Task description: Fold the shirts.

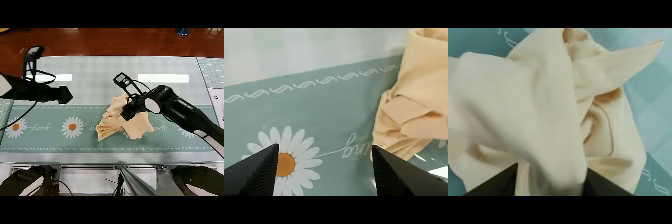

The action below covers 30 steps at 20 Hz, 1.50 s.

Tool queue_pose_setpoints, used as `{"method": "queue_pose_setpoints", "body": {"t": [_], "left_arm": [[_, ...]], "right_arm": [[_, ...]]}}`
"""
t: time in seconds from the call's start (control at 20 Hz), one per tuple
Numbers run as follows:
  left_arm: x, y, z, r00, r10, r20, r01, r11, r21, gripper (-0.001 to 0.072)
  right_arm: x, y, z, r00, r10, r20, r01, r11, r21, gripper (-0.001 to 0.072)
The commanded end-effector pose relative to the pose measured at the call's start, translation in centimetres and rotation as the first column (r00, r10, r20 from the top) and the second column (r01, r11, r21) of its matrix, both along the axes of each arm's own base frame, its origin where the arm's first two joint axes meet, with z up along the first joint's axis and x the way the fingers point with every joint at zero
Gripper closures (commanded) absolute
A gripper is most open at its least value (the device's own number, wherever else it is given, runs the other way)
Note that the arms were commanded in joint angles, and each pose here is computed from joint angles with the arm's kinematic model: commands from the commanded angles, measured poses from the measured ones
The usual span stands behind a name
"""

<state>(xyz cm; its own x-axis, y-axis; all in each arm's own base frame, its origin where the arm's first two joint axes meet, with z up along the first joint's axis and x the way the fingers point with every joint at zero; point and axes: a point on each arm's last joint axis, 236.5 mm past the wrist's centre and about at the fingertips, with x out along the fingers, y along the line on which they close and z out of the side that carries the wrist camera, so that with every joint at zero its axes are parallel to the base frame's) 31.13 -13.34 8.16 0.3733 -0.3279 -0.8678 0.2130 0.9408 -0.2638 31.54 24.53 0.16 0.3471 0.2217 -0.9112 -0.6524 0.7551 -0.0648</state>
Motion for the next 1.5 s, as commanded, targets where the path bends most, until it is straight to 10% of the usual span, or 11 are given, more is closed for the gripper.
{"method": "queue_pose_setpoints", "body": {"t": [0.0, 0.4, 1.0, 1.25, 1.45], "left_arm": [[-0.5, -1.6, -2.1, 0.996, -0.074, -0.046, 0.072, 0.997, -0.037, -0.0003], [-5.9, -3.7, -7.5, 0.956, -0.159, -0.246, 0.124, 0.981, -0.15, -0.0002], [-7.9, -10.0, -14.7, 0.919, -0.11, -0.379, -0.101, 0.863, -0.496, 0.0], [-8.5, -12.4, -16.5, 0.893, -0.163, -0.42, -0.102, 0.834, -0.542, 0.0134], [-9.4, -12.8, -17.9, 0.873, -0.187, -0.45, -0.09, 0.846, -0.526, 0.0484]], "right_arm": [[1.8, -3.8, 2.1, 0.993, -0.054, 0.105, 0.063, 0.994, -0.093, 0.0209], [2.6, -21.8, 8.9, 0.846, -0.531, 0.046, 0.524, 0.844, 0.114, 0.0168], [-0.9, -23.7, 1.9, 0.749, -0.592, -0.298, 0.663, 0.663, 0.348, 0.0169], [-1.5, -23.1, 1.7, 0.749, -0.575, -0.329, 0.662, 0.663, 0.348, 0.0152], [-2.6, -22.1, 1.3, 0.747, -0.545, -0.381, 0.662, 0.664, 0.348, 0.0112]]}}
